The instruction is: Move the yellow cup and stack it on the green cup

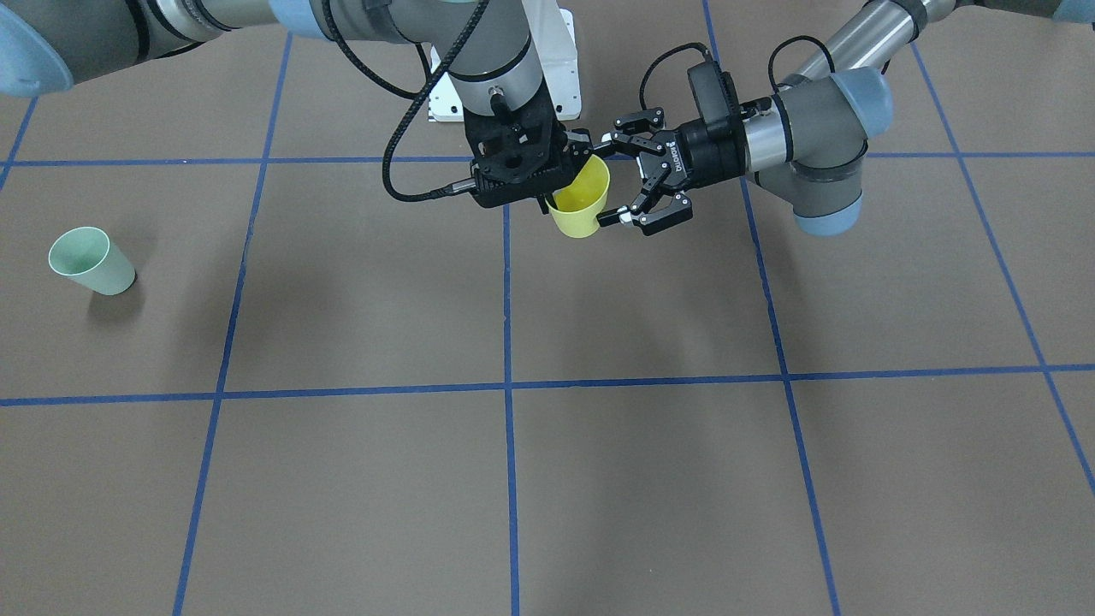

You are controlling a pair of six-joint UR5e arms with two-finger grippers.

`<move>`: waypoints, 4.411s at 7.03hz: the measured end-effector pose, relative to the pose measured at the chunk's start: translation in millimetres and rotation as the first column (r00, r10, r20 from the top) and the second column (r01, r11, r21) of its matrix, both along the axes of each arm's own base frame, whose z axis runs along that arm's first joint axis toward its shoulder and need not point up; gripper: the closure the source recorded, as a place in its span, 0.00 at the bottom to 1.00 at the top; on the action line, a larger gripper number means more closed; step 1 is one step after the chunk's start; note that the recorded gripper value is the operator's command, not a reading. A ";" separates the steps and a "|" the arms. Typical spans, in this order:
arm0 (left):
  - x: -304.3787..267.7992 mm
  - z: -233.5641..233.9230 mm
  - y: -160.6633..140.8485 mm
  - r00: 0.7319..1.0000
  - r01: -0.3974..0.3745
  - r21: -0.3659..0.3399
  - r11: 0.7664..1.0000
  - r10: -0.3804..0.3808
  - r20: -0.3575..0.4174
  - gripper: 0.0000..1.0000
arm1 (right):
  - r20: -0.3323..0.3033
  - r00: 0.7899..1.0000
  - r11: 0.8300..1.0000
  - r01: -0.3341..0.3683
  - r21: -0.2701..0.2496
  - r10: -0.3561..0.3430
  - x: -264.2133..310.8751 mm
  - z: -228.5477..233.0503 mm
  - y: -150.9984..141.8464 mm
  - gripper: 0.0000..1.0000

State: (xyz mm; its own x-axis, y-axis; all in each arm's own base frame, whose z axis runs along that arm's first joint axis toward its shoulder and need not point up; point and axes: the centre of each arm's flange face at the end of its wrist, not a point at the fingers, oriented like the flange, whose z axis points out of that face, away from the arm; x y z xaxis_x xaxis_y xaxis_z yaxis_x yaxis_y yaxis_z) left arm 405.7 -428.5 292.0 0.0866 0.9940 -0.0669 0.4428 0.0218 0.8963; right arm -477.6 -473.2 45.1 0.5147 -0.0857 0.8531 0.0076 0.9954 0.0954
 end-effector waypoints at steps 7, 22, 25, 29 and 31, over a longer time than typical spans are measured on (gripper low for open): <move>-22.1 6.9 -21.9 0.997 0.070 -0.104 0.992 -0.071 -0.013 0.00 | -0.139 0.964 0.973 -0.230 -0.028 0.224 122.5 54.8 -37.7 1.00; -235.6 168.6 -125.4 0.878 0.355 -0.487 0.798 -0.107 0.466 0.00 | -0.202 0.951 0.971 -0.224 0.077 0.236 235.6 127.5 -62.1 1.00; -319.1 228.7 -147.5 0.782 0.503 -0.588 0.633 -0.044 0.622 0.00 | -0.232 0.959 0.983 -0.142 0.115 0.166 285.1 177.9 -74.2 1.00; -438.0 299.4 -152.6 0.599 0.635 -0.554 0.538 0.110 0.793 0.00 | -0.243 0.968 0.988 -0.024 0.155 0.061 364.5 249.3 -77.2 1.00; -489.8 345.6 -118.2 0.594 0.668 -0.627 0.401 0.221 0.774 0.00 | -0.238 0.971 0.983 0.054 0.174 -0.011 388.6 294.7 -56.5 1.00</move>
